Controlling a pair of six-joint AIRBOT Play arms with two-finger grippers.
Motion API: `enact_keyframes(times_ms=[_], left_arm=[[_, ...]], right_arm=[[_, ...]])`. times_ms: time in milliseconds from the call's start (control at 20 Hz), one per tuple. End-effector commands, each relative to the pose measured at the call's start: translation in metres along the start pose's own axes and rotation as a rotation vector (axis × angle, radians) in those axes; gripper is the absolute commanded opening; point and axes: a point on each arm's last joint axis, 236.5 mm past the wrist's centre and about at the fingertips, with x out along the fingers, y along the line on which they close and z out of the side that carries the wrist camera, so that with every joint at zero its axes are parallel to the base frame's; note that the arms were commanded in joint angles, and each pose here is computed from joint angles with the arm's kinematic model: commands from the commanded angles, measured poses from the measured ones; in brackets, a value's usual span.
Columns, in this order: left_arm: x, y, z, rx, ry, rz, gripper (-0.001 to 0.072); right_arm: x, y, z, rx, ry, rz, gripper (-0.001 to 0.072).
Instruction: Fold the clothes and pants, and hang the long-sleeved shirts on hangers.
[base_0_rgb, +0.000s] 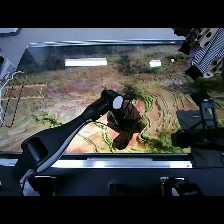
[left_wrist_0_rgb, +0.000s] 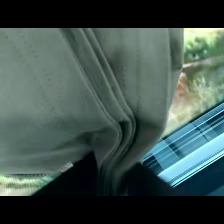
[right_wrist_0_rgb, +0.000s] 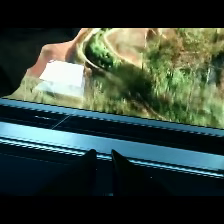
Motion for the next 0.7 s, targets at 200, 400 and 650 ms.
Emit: enact_keyframes(times_ms=[200,400,650], left_arm=[[-0.101,0.046,0.013,-0.017,-0.152,0.033,0.0513],[-0.195,0.108,0.013,-0.098,-0.322,0.112,0.0513],[-0.254,0.167,-0.004,-0.204,-0.400,0.144,0.0512]], right_arm=[[-0.011,0.040,0.041,0.365,-0.159,0.205,0.0402],[-0.011,0.073,0.111,0.494,-0.190,0.371,0.0400],[-0.016,0.026,0.176,0.347,-0.251,0.348,0.0401]])
